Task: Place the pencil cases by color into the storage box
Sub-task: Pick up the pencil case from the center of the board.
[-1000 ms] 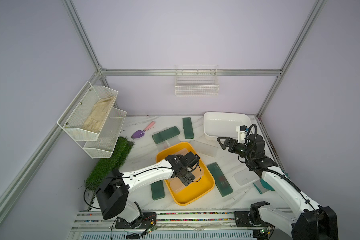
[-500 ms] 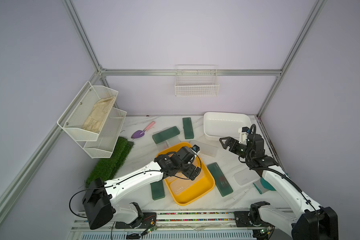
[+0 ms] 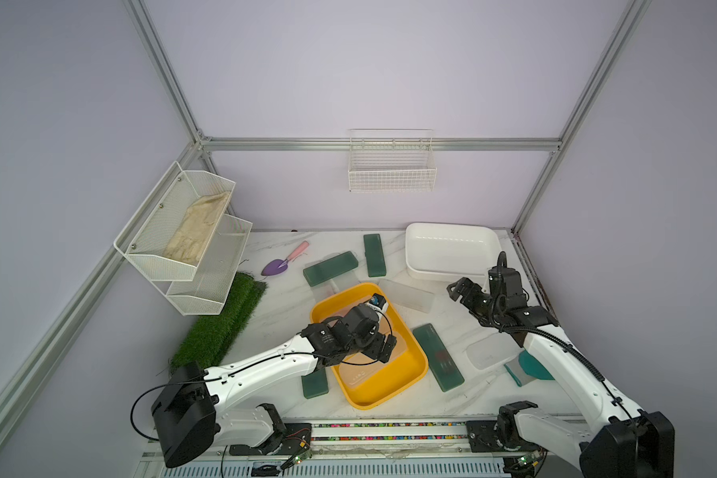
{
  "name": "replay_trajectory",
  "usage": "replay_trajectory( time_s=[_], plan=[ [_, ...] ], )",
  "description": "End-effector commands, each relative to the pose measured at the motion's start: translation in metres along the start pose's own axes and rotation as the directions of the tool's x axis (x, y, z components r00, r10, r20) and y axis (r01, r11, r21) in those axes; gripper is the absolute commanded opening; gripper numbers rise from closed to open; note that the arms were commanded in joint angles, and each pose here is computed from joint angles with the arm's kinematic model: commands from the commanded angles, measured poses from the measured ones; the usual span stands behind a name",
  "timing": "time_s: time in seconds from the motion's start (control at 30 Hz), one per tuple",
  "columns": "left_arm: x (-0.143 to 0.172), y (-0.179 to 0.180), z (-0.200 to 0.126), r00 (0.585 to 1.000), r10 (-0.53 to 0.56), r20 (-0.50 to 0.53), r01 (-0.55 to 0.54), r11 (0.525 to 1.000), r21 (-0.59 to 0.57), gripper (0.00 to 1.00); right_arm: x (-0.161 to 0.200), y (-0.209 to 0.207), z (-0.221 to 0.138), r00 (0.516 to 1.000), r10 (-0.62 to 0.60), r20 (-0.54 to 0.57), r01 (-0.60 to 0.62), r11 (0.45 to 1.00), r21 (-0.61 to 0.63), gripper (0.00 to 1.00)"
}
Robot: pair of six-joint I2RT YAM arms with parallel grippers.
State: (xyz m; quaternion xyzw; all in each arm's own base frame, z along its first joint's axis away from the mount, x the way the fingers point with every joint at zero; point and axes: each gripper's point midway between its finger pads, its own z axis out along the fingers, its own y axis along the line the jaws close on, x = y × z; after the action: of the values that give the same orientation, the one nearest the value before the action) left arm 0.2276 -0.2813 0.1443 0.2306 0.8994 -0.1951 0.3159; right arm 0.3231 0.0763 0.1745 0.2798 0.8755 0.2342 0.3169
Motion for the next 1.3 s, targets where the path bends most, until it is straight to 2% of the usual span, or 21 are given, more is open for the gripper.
replay_trajectory(
  time_s=[0.0, 0.23, 0.43, 0.67, 1.0, 1.27],
  plan=[
    [-0.009, -0.008, -0.001, 0.997, -0.024, 0.079, 0.022, 0.999, 0.028, 1.00, 0.000, -0.022, -0.008, 0.997, 0.082, 0.004, -0.082, 0.988, 0.132, 0.97],
    [-0.006, -0.019, -0.001, 0.993, 0.006, 0.115, -0.015, 0.997, 0.073, 1.00, 0.002, -0.048, -0.022, 0.990, 0.141, 0.022, -0.142, 0.947, 0.288, 0.97],
    [-0.003, -0.024, -0.006, 0.984, 0.049, 0.169, -0.068, 0.992, 0.107, 1.00, 0.017, -0.067, -0.013, 0.976, 0.213, -0.034, -0.185, 0.908, 0.377, 0.97],
    [-0.003, -0.028, -0.011, 0.980, 0.074, 0.186, -0.100, 0.986, 0.133, 1.00, 0.029, -0.103, -0.016, 0.959, 0.282, -0.033, -0.232, 0.844, 0.484, 0.97],
    [-0.010, -0.040, -0.005, 0.978, 0.080, 0.193, -0.114, 0.978, 0.175, 1.00, 0.038, -0.152, -0.016, 0.940, 0.340, -0.038, -0.256, 0.773, 0.580, 0.97],
    [-0.012, -0.047, 0.000, 0.978, 0.098, 0.182, -0.133, 0.973, 0.190, 1.00, 0.040, -0.170, -0.006, 0.938, 0.340, -0.067, -0.226, 0.747, 0.626, 0.97]
  ],
)
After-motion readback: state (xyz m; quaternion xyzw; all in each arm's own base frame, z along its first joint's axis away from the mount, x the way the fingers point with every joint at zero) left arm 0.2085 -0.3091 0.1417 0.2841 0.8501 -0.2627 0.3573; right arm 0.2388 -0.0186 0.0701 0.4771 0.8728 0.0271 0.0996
